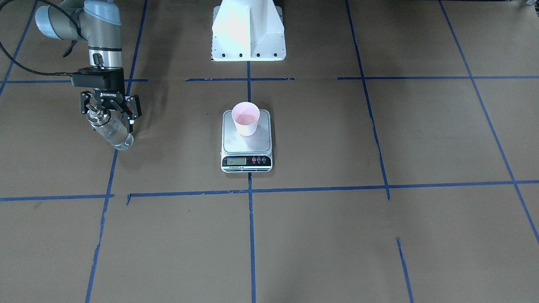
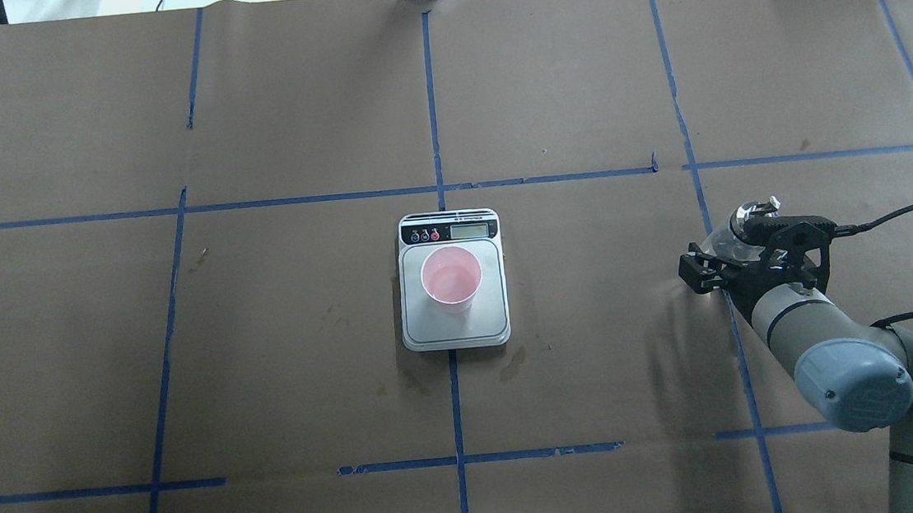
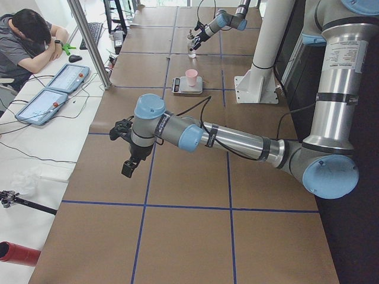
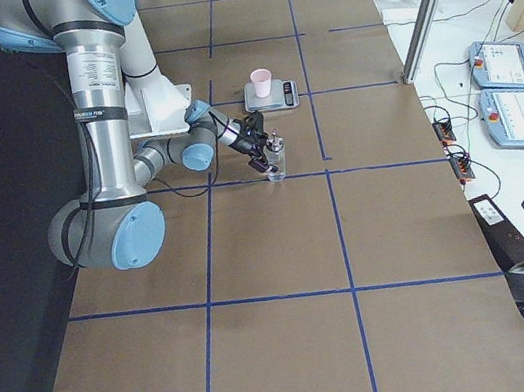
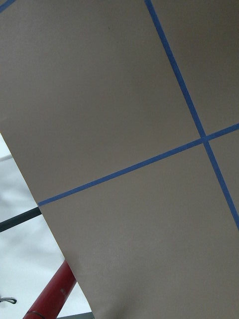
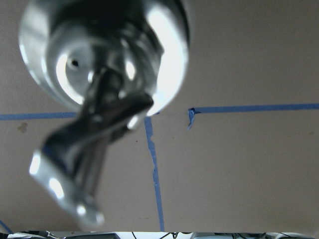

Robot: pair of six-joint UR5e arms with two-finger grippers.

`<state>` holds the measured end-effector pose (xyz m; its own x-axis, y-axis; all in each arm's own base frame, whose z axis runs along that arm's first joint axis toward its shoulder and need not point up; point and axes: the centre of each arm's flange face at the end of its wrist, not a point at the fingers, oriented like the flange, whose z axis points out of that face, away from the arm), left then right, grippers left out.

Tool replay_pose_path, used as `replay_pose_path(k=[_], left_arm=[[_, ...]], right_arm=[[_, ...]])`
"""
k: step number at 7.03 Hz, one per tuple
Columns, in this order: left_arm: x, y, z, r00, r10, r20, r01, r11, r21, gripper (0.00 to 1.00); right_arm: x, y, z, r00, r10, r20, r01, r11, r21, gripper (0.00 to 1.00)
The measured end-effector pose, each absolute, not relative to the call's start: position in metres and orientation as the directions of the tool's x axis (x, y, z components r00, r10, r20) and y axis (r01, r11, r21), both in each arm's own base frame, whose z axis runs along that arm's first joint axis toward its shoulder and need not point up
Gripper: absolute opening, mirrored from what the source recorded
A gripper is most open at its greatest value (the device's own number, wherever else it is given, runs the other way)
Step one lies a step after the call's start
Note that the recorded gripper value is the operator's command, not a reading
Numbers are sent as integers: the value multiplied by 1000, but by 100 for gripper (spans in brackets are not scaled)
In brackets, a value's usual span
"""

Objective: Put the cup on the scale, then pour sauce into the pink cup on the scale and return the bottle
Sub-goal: 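Carry the glass bottle with the right gripper back to its original spot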

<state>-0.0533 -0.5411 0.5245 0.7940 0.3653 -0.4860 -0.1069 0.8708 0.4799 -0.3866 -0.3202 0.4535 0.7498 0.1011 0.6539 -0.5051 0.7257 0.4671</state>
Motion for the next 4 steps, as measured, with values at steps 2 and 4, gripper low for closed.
replay_pose_path(k=[2,4], left_arm=[[-54,-541,524,795,365,-485,-106,870,481,100],[-54,-538,524,795,365,-485,-105,870,482,100]], right_arm=[[-380,-308,456,762,98,640,-447,795,411,100],[-367,-288,418,776,93,623,-347,889,299,100]])
